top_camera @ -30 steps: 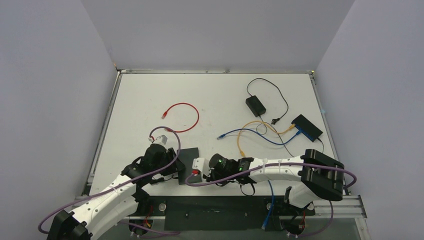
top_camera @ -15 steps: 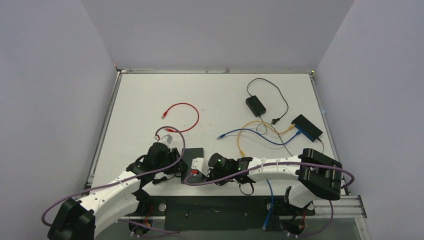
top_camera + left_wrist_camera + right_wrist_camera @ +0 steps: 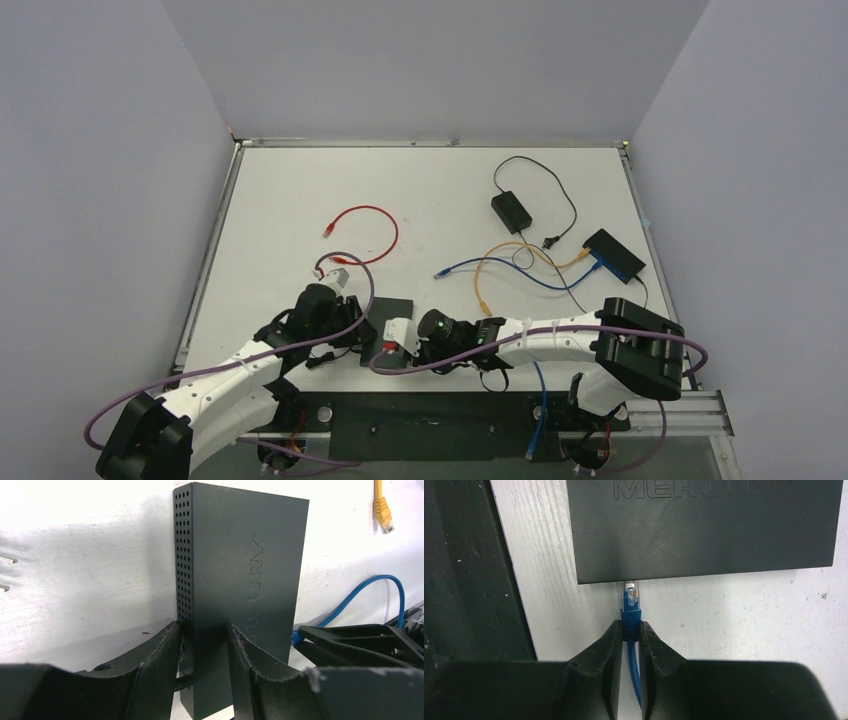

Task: Insert the plug into the switch port
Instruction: Pick up the connector from the center of the board, then insert the connector into the switch port.

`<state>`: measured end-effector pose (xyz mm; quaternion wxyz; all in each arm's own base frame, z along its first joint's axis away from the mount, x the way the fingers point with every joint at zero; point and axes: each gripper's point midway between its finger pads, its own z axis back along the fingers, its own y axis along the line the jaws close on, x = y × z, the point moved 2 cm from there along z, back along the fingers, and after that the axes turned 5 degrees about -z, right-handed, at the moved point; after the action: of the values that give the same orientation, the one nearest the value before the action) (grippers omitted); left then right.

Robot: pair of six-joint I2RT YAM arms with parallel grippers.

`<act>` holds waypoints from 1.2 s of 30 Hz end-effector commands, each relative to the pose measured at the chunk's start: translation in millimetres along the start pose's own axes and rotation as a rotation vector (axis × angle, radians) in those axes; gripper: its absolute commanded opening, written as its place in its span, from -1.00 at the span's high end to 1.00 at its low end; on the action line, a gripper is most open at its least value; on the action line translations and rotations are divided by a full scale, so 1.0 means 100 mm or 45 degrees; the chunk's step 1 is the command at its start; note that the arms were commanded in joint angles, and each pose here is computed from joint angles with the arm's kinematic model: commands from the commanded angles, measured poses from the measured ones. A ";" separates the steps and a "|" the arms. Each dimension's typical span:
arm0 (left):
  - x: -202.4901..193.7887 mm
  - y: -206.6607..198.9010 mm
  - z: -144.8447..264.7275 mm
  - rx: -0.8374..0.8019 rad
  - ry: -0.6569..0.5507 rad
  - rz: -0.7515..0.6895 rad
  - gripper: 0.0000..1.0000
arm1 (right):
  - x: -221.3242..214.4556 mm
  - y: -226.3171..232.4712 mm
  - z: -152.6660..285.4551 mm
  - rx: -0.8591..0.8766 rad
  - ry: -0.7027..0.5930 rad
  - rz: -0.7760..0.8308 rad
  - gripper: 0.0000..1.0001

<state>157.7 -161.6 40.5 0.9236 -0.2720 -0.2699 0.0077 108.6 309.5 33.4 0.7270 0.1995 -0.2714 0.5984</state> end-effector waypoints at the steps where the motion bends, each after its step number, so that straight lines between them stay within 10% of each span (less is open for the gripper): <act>1: 0.13 -0.23 0.02 -0.137 -0.037 -0.032 0.30 | 0.37 0.03 0.02 0.007 -0.199 -0.031 1.00; 36: 0.16 -0.21 -0.01 -0.116 -0.042 -0.050 0.31 | 0.00 -0.20 0.15 -0.126 -0.025 -0.031 1.00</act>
<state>159.9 -166.3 40.6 0.9208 -0.2821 -0.2694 -0.0009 117.1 298.1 33.9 0.7406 0.1816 -0.2831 0.5817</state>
